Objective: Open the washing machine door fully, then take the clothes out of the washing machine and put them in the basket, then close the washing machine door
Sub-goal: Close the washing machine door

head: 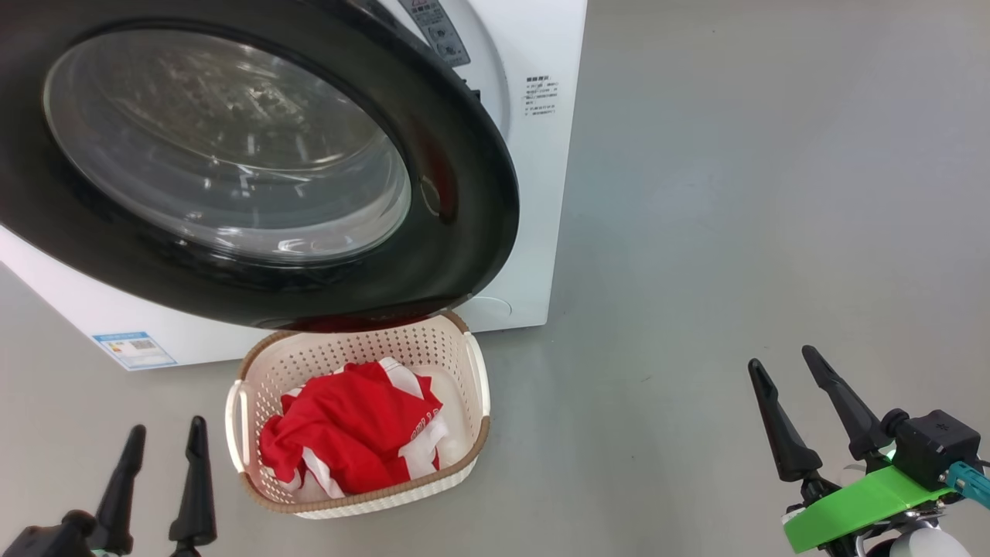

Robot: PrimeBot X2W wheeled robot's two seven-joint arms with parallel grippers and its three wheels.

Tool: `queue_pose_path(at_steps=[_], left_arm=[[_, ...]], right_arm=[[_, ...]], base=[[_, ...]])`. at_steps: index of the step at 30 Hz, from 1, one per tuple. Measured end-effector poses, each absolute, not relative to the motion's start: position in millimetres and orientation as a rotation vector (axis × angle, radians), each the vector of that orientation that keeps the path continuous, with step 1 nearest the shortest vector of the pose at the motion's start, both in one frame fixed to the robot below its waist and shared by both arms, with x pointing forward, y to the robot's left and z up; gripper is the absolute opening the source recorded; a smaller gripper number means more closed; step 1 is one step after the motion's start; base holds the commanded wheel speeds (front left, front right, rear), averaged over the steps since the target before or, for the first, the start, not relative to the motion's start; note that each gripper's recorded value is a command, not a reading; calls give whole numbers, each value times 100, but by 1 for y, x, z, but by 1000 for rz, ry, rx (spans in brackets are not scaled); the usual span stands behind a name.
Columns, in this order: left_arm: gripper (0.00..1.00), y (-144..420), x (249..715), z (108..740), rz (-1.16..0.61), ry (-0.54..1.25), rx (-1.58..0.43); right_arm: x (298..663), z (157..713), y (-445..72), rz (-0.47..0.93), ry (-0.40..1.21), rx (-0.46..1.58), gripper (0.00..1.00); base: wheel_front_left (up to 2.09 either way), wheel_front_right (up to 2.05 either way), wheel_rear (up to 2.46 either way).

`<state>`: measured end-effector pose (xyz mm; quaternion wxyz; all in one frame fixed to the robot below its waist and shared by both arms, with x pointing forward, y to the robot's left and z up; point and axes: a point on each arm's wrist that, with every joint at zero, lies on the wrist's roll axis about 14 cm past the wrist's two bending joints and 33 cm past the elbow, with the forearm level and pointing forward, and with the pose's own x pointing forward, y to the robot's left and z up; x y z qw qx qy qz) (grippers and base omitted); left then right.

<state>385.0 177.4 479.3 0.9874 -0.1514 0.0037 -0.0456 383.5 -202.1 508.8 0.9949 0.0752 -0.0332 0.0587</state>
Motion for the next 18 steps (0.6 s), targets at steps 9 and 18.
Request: queue_pose_path(at_steps=[9,18], left_arm=[[100,182,386,485,-63,-16,-302],[100,181,385,479,-61,0,-298]], right_arm=[[384,510,-203,115,-72,151,100],[385,508,-202,118,-65,153,100]], base=[[0,0,0],[0,0,0]])
